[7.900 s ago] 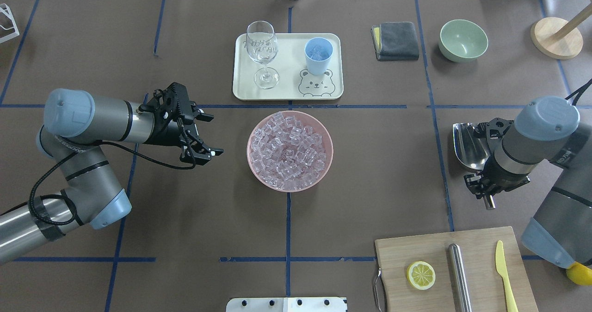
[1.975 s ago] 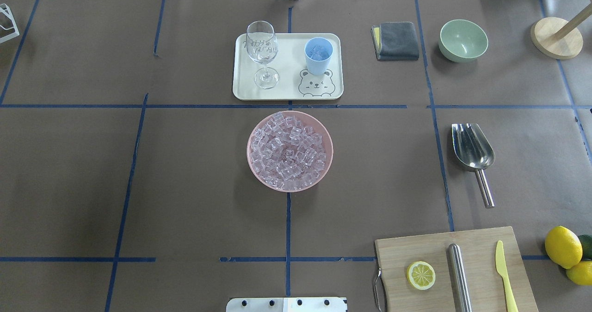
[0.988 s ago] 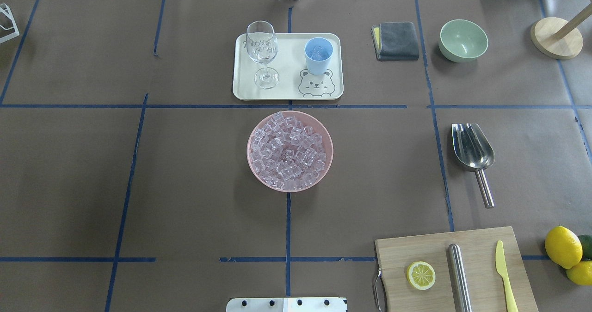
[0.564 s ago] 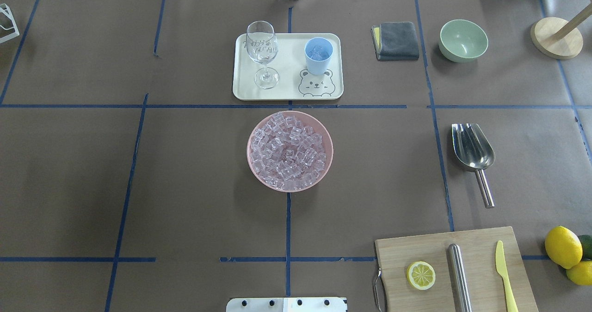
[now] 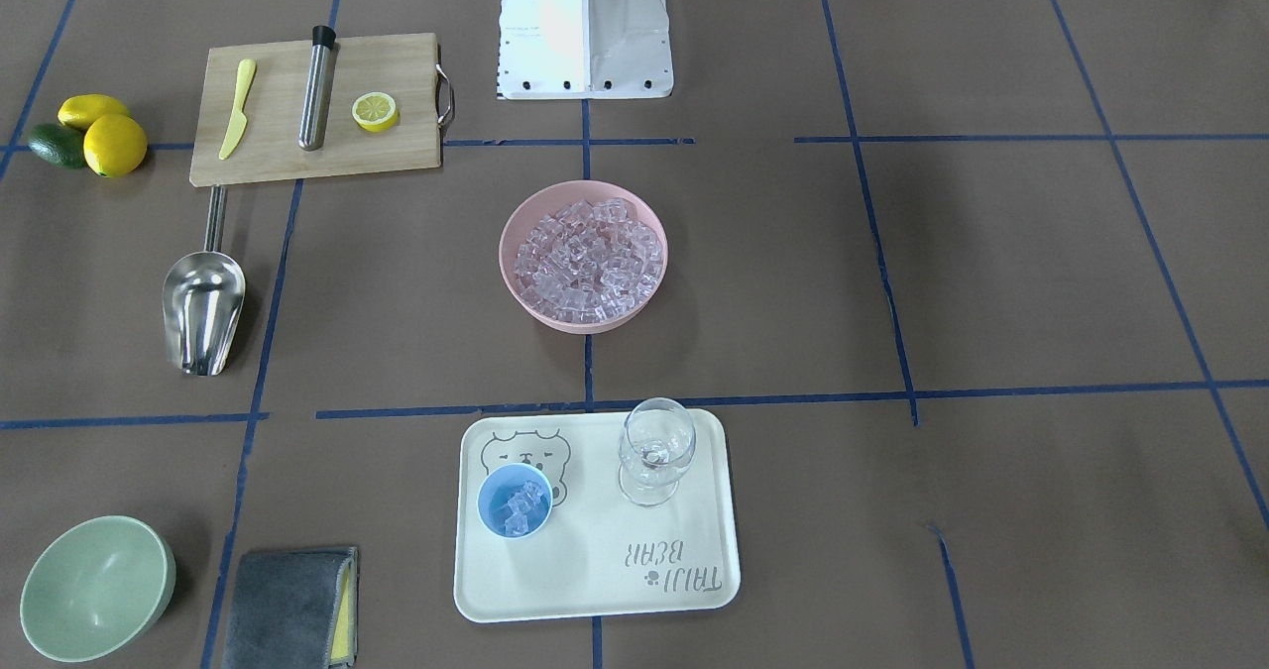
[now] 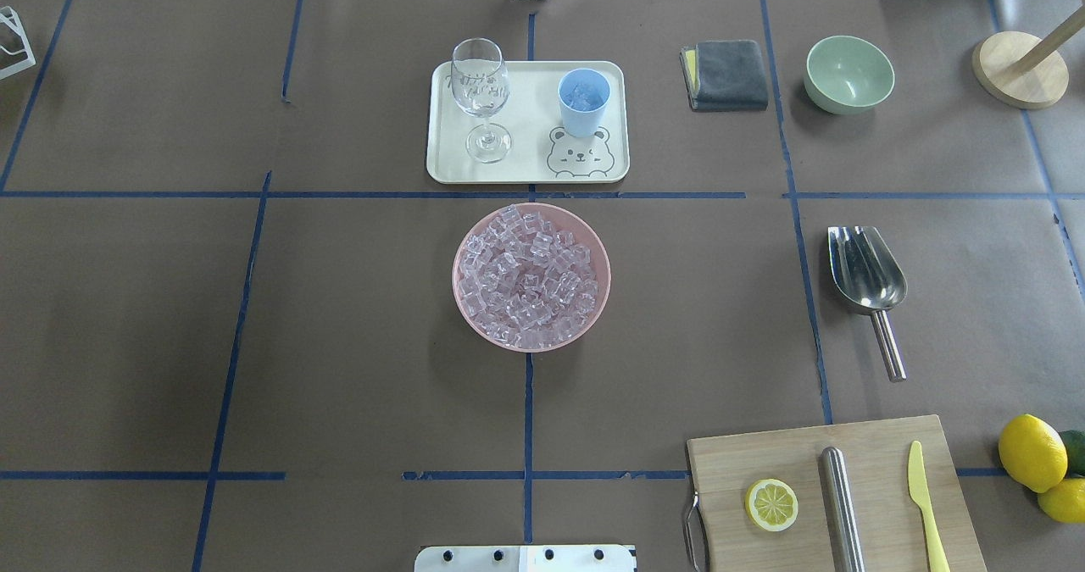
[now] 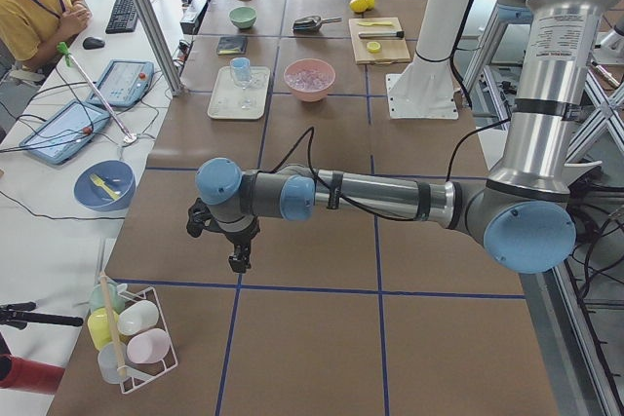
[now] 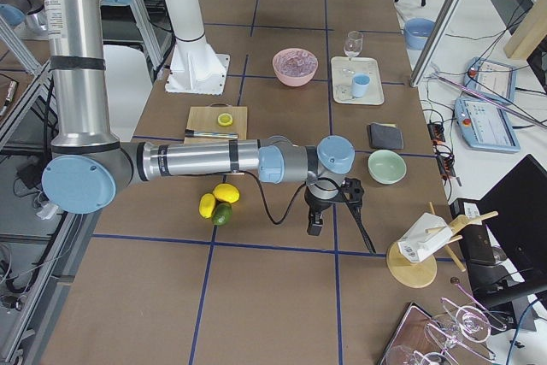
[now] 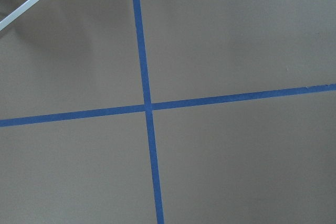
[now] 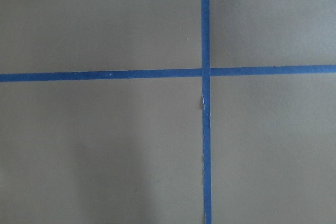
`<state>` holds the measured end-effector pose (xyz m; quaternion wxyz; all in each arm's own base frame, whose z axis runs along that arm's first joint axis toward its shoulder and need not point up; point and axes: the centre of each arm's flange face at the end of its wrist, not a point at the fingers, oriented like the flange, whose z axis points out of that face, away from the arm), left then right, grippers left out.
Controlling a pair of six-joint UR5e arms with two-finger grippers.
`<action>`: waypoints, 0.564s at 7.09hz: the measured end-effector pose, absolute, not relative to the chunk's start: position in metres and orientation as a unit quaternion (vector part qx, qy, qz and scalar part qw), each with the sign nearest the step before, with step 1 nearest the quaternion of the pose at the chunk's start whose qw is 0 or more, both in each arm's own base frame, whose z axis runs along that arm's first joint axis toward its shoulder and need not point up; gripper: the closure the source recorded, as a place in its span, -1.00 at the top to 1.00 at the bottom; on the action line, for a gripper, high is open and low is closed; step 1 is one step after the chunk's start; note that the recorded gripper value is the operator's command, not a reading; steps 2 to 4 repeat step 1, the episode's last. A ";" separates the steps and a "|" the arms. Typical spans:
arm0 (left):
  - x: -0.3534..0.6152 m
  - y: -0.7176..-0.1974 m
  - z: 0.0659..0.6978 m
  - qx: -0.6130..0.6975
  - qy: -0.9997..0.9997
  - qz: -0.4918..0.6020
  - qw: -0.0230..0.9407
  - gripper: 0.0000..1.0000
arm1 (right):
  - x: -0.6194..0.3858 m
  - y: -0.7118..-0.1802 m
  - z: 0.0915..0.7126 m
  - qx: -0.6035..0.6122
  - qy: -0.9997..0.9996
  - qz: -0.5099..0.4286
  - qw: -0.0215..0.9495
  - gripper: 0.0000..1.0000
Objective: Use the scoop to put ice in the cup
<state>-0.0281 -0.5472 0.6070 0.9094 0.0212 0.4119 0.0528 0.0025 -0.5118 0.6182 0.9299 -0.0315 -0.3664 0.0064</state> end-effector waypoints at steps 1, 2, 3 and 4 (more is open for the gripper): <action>-0.028 -0.549 0.605 0.023 0.412 0.054 0.909 1.00 | 0.002 -0.514 0.616 -0.030 -0.367 0.006 0.930 1.00; -0.028 -0.549 0.605 0.023 0.412 0.054 0.909 1.00 | 0.002 -0.514 0.616 -0.030 -0.367 0.006 0.930 1.00; -0.028 -0.549 0.605 0.023 0.412 0.054 0.909 1.00 | 0.002 -0.514 0.616 -0.030 -0.367 0.006 0.930 1.00; -0.028 -0.549 0.605 0.023 0.412 0.054 0.909 1.00 | 0.002 -0.514 0.616 -0.030 -0.367 0.006 0.930 1.00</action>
